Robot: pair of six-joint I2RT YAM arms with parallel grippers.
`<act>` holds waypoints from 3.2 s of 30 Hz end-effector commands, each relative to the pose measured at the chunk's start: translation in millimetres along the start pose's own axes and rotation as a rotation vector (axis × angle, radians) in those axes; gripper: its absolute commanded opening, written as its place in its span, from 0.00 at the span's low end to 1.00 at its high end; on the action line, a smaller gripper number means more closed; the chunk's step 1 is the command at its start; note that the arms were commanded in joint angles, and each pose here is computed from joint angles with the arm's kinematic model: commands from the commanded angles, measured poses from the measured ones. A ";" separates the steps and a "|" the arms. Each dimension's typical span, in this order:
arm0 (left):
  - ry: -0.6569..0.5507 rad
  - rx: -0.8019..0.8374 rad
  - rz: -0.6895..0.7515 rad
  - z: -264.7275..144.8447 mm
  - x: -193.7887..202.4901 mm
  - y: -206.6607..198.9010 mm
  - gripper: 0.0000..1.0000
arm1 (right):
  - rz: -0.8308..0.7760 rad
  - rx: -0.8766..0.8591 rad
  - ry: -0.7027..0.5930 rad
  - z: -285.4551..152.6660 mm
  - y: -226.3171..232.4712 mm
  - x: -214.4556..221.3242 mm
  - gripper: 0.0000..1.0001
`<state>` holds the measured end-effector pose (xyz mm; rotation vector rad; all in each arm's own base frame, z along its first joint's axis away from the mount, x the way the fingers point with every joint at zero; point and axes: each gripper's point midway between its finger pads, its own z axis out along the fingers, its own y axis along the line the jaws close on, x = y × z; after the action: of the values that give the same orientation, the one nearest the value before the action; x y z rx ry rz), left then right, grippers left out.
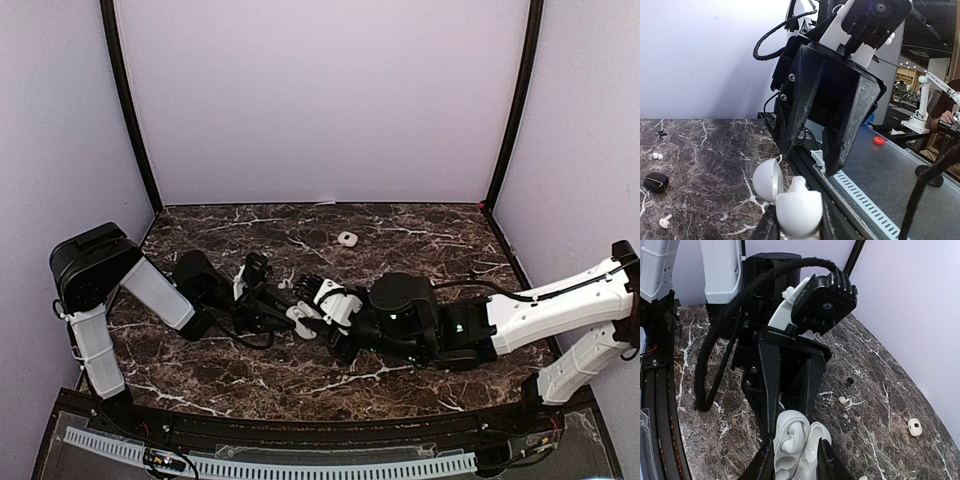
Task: Insert the wireless bluetooth earbuds into the charging case
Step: Insert the left earbud into the left side groove of the charging case, then pick up the right earbud from the center of the board.
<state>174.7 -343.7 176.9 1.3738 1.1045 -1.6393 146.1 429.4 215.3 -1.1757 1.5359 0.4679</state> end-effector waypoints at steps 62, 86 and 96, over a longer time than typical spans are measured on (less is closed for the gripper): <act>-0.069 -0.559 0.378 -16.2 -34.0 55.5 0.00 | 0.844 0.498 0.306 -75.4 -245.0 172.8 0.28; -0.059 -0.615 0.385 -27.6 -17.9 48.7 0.00 | 1.052 0.761 0.377 -113.8 -306.7 229.9 0.77; -0.047 -0.621 0.376 -28.0 -17.6 49.3 0.00 | 0.984 0.822 0.385 -133.5 -311.2 241.7 0.99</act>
<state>237.2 -337.9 177.5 1.0378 1.1458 -0.9571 362.9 99.3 120.7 0.1809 2.3331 0.2081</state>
